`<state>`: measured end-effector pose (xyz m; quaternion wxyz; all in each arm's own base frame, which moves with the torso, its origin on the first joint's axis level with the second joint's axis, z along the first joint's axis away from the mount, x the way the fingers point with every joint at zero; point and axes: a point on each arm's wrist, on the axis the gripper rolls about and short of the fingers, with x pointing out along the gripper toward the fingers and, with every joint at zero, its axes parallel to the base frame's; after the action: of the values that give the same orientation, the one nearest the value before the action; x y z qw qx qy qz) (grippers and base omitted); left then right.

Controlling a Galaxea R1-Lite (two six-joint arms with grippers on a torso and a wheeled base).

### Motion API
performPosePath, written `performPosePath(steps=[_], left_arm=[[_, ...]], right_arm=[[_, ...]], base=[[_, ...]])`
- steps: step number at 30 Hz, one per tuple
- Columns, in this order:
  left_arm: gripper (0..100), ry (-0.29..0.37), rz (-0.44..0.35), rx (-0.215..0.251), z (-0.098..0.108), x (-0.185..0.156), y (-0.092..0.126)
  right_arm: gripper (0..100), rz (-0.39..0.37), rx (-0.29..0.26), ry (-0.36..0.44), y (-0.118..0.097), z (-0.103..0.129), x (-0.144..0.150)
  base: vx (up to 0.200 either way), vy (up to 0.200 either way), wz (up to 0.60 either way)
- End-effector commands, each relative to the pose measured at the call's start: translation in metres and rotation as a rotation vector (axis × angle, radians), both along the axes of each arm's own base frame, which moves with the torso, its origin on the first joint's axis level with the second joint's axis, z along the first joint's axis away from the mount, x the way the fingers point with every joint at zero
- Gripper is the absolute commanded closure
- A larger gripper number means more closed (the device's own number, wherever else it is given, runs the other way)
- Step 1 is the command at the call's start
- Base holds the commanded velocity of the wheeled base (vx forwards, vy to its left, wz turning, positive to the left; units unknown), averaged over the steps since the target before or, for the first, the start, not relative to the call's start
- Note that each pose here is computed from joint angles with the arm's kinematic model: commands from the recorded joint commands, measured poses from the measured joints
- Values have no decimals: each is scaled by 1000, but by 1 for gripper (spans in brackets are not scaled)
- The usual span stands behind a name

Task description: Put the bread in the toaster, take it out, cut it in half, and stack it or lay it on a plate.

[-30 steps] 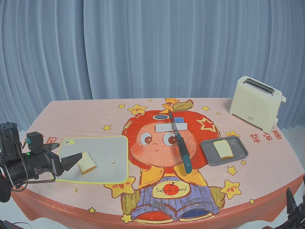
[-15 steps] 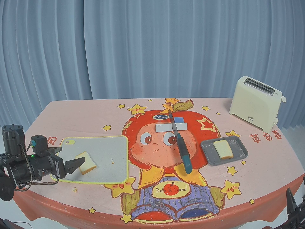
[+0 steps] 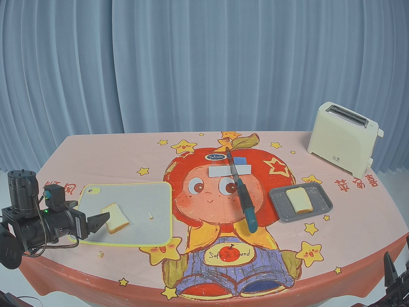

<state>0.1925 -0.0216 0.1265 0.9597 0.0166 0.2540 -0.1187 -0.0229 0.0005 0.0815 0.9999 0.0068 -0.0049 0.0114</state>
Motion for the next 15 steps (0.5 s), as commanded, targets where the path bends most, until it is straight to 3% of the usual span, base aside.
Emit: performPosePath(steps=[1,15], left_arm=[[0,22,49,23,-5,-1,2],[0,90,82,35,-19,4,2]], right_arm=[[0,0,0,8,0,-5,1],[0,0,0,7,0,-5,1]], base=[[0,0,0],[0,0,0]])
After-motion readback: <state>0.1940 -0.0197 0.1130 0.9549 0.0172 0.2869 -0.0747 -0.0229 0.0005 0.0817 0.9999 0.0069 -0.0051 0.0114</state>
